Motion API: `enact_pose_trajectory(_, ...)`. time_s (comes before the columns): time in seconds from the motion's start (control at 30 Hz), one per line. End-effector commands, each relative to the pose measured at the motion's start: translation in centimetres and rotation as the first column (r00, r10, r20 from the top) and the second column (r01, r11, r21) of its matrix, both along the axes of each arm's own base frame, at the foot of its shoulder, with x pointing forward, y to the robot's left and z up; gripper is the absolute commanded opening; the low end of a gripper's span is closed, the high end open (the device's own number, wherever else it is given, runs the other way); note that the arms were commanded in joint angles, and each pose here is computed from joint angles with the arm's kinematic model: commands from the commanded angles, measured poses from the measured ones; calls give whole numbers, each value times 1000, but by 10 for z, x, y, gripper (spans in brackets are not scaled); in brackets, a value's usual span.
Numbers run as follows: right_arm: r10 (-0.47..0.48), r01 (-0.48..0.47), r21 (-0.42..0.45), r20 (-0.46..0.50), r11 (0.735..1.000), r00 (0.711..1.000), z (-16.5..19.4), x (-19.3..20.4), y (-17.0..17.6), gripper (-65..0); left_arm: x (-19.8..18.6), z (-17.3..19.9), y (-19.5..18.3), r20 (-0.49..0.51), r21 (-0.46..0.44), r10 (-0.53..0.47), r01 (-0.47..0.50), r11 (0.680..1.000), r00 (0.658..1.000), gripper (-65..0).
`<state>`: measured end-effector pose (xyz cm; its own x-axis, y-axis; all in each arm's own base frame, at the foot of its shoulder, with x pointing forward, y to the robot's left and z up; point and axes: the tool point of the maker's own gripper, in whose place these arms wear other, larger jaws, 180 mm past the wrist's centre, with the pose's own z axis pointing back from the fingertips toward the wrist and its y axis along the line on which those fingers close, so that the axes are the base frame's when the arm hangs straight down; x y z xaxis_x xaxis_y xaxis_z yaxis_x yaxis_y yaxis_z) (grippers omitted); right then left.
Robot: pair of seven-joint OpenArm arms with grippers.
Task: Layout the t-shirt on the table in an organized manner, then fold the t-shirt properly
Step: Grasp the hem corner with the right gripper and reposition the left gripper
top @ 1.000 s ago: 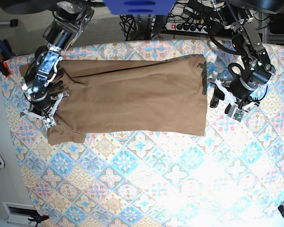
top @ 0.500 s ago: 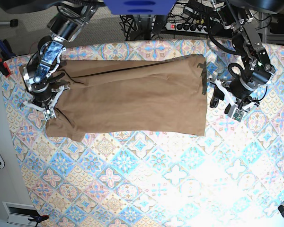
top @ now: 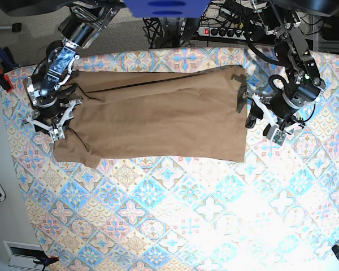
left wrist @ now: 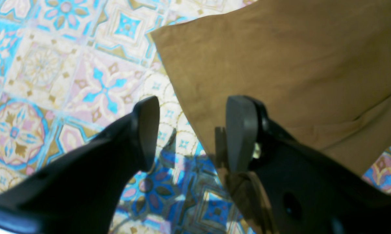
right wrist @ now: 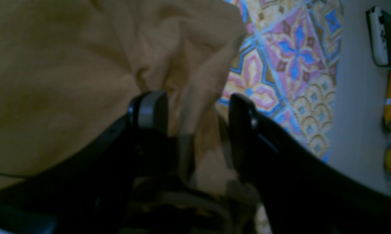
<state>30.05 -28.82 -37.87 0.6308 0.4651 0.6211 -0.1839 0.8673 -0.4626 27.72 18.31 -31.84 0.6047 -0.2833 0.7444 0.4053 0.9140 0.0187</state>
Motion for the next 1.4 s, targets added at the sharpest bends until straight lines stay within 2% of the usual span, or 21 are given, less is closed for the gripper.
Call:
enact_pose_trajectory(0.0, 3, -2, -20, 75, 1000, 997, 22, 12, -4, -386, 7, 12, 0, 47, -6, -4, 5, 1000, 999, -330)
enact_pose_trajectory(0.17, 4, -2, -23, 92, 1000, 996, 28, 16, -4, -428, 7, 11, -4, 45, -8, -16, 17, 1000, 999, -330)
enact_pose_trajectory(0.33, -2, -8, 42, 242, 999, 970, 68, 53, 2, -429, 7, 11, -4, 45, -8, -16, 17, 1000, 999, -330)
enact_pose_trajectory(0.47, -8, -11, 58, 307, 998, 952, 91, 73, 2, -429, 7, 11, -4, 45, -8, -16, 17, 1000, 999, -330)
enact_pose_trajectory(0.6, -44, 23, 79, 264, 997, 963, 89, 86, -3, -429, 7, 11, -4, 45, -8, -16, 17, 1000, 999, -330)
enact_pose_trajectory(0.83, -40, 7, 201, 159, 980, 987, 46, 108, 12, -429, 7, 11, -4, 45, -7, -15, 15, 1000, 999, -330)
enact_pose_trajectory(0.93, -45, 14, 217, 141, 976, 989, 40, 111, -4, -429, 7, 11, -4, 45, -7, -15, 15, 1000, 999, -330)
enact_pose_trajectory(1.1, -73, 20, 321, 154, 947, 985, 35, 112, -20, -429, 7, 11, -3, 46, -7, -12, 12, 1000, 999, -330)
enact_pose_trajectory(1.27, -93, 49, 311, 129, 949, 987, 31, 104, -48, -429, 7, 11, -3, 46, -7, -12, 12, 1000, 999, -330)
enact_pose_trajectory(1.37, -98, 61, 342, 93, 938, 991, 17, 100, -48, -429, 7, 11, -3, 46, -7, -13, 14, 1000, 999, -330)
